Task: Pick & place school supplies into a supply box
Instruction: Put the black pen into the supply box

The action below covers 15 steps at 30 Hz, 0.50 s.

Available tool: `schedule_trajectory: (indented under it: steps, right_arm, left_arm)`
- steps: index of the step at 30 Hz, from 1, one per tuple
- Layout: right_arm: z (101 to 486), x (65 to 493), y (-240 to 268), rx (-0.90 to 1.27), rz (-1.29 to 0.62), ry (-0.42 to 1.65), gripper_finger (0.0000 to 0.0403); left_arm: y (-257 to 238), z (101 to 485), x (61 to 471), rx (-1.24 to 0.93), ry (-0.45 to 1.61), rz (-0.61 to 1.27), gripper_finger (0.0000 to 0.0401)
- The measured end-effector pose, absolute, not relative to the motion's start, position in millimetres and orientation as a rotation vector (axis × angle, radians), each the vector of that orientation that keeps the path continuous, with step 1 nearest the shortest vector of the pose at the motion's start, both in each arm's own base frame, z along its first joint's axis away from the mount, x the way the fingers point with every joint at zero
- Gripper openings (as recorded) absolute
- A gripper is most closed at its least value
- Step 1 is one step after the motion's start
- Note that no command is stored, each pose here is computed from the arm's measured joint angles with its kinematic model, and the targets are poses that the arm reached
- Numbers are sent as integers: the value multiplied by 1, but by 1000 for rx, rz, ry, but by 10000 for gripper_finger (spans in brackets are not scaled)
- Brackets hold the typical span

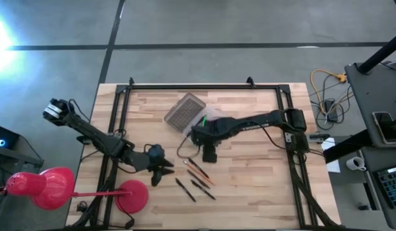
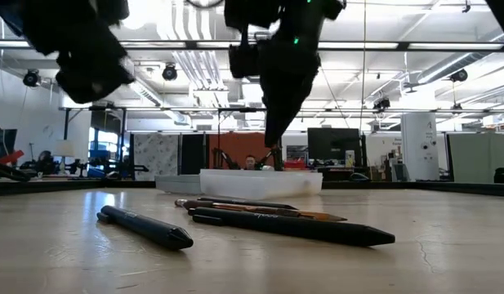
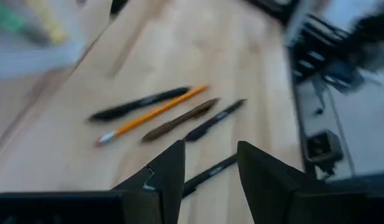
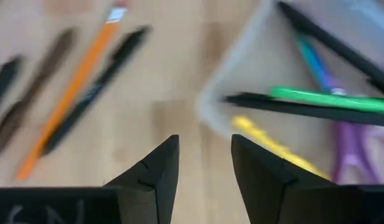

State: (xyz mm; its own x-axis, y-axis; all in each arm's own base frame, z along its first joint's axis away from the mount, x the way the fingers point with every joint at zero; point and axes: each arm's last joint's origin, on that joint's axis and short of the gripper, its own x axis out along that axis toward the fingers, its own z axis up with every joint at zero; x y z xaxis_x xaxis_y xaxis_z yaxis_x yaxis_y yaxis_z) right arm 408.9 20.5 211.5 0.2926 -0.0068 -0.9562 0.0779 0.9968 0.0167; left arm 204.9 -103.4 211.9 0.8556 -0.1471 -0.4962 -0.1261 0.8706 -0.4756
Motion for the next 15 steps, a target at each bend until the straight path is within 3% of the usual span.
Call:
schedule_trajectory:
  steps: [4, 7, 15]
  right_arm:
    - [218, 401, 59, -11, -17, 1274, 134]
    - [224, 391, 79, -44, -134, 1269, 134]
    - [231, 381, 93, 148, -332, 1240, 134]
  left_arm:
    - [-120, 209, 206, -342, 522, -131, 130]
    - [-127, 198, 209, -285, 562, -147, 130]
    - [-140, 165, 226, -115, 628, -165, 130]
